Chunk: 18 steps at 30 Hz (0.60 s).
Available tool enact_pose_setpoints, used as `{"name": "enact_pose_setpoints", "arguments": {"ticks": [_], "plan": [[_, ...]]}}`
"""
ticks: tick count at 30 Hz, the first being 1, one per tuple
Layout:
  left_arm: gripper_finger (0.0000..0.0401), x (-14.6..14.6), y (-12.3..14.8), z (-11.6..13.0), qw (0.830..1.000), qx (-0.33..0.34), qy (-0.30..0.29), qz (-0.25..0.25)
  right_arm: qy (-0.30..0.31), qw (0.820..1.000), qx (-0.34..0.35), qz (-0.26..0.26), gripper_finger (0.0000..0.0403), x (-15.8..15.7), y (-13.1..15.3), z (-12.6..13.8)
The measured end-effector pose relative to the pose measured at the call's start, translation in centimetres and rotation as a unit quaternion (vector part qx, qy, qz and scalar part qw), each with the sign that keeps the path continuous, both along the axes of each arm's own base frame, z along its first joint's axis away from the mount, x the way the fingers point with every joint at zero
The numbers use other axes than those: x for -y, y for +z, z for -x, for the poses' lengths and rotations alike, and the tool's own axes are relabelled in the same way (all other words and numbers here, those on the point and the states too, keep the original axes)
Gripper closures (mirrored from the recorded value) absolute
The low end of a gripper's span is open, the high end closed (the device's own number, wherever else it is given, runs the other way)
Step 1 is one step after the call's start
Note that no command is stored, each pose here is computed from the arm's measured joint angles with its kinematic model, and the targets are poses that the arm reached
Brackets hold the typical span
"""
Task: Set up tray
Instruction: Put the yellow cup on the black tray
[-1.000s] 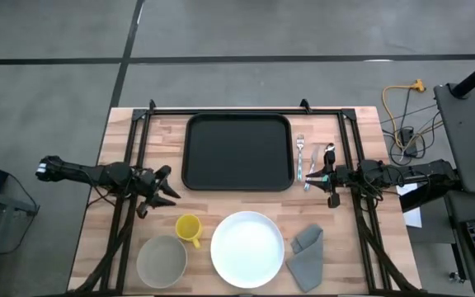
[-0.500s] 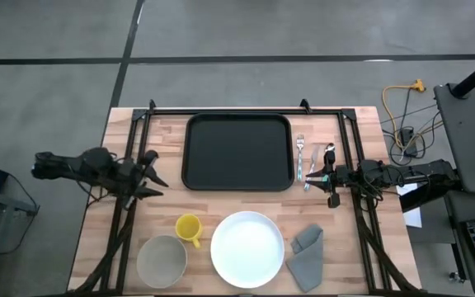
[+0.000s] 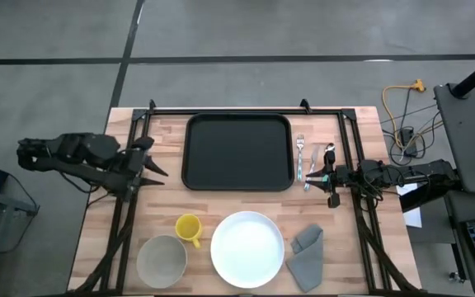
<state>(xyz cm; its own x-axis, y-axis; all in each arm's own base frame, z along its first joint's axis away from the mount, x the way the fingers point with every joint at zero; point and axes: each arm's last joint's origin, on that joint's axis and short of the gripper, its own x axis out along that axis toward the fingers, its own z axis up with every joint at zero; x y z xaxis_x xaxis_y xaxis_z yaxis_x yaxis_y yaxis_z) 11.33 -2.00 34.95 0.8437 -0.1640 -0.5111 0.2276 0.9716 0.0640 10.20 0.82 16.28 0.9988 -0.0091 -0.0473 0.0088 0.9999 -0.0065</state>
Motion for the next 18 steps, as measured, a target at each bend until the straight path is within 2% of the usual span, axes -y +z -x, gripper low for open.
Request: {"name": "enact_pose_setpoints", "arguments": {"ticks": [9, 13, 18], "plan": [[0.0299, 0.6, 0.4, -3.4, 0.992, -0.123, 0.012, -0.006, 0.000, 1.000, 0.000, 0.000, 0.0333, 0.0, 0.0, 0.0], [0.0299, 0.9, -0.5, -5.0, 0.980, -0.197, 0.027, -0.004, 0.000, 1.000, 0.000, 0.000, 0.0335, 0.0, 0.0, 0.0], [0.0299, 1.1, -2.1, -6.6, 0.967, -0.251, 0.047, 0.004, 0.000, 1.000, 0.000, 0.000, 0.0328, 0.0, 0.0, 0.0]]}}
